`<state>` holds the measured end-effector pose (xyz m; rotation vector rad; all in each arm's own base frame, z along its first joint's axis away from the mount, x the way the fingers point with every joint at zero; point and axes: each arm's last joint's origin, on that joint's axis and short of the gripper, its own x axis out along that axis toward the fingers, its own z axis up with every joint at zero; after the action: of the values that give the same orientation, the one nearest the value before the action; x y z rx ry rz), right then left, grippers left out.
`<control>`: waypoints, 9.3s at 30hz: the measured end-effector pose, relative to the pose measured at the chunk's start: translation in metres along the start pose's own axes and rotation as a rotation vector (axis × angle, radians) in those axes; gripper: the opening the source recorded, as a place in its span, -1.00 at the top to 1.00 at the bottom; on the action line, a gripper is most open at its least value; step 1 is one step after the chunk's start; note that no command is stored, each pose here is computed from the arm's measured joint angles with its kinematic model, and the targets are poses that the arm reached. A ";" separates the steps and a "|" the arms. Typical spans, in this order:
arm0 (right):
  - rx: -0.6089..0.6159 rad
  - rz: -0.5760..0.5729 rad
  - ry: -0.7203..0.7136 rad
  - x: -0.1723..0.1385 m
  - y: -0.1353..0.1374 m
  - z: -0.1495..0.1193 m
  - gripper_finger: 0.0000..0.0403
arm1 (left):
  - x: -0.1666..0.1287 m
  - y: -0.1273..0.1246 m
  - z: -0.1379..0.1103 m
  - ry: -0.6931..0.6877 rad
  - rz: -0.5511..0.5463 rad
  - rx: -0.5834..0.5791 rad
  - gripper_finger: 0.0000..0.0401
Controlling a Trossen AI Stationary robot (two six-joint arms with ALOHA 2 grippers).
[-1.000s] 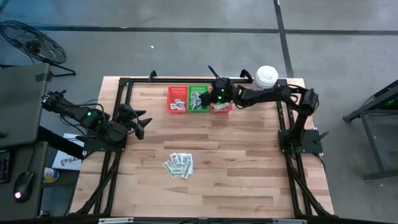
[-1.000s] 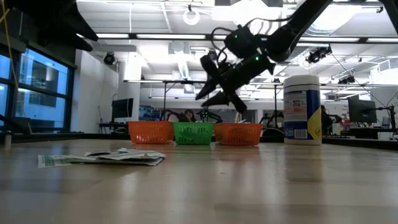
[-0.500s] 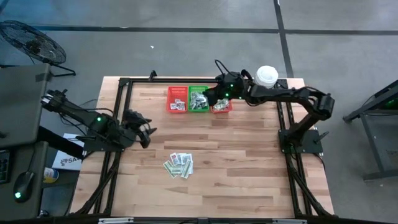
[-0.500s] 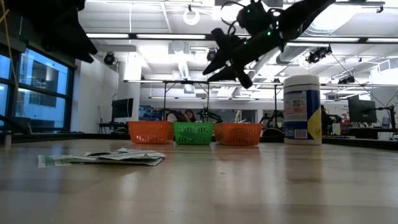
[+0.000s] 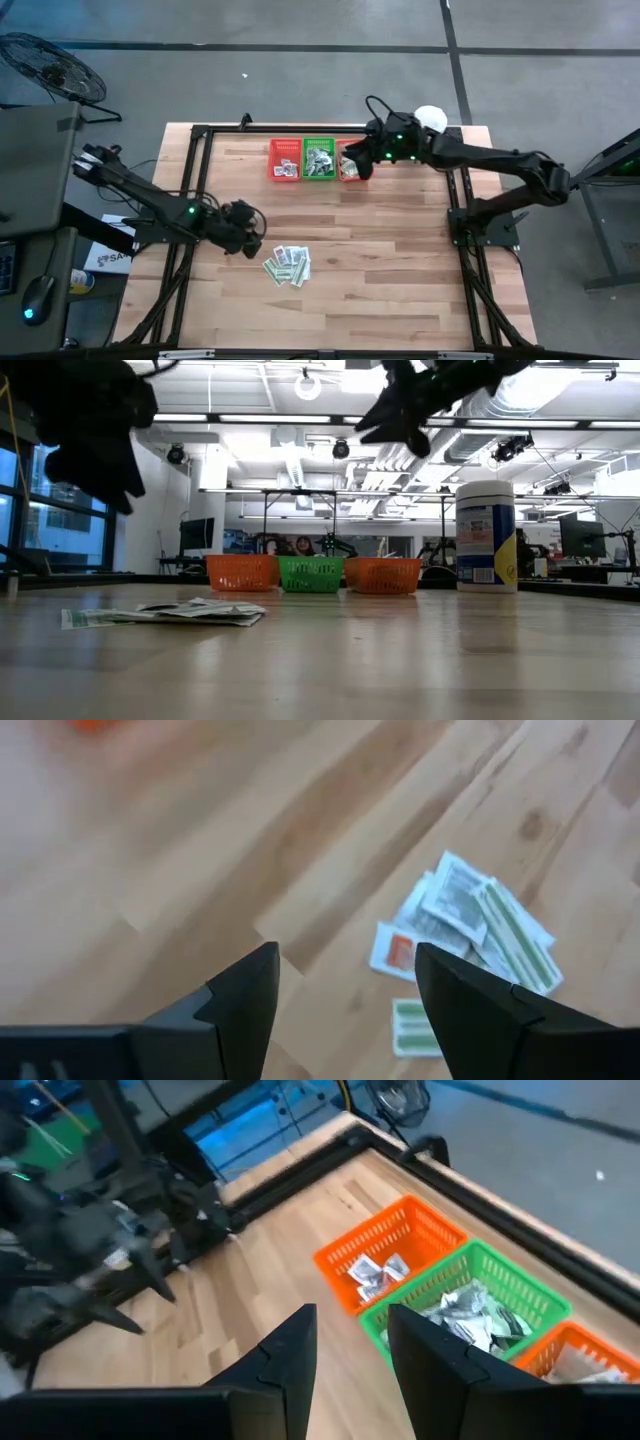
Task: Pick & Place First Aid Supplies
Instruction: Put the ointment pack into the left orange bin, then put the bandage pack into the right orange bin
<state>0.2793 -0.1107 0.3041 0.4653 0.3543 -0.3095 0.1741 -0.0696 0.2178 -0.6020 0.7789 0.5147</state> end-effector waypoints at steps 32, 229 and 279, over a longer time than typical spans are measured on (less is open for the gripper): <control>-0.143 0.132 -0.028 -0.065 0.063 -0.007 0.41 | 0.112 -0.013 -0.001 0.488 -0.042 -0.296 -0.14; -0.058 -0.128 0.010 -0.063 0.040 -0.011 0.41 | 0.090 0.152 0.166 -0.204 0.125 -0.439 0.79; -0.220 0.310 0.234 0.011 0.121 -0.079 0.41 | 0.010 -0.031 0.020 0.114 0.104 -0.035 0.21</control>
<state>0.3135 0.0282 0.2801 0.3335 0.5306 0.0864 0.2093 -0.0768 0.2311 -0.6300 0.9144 0.5939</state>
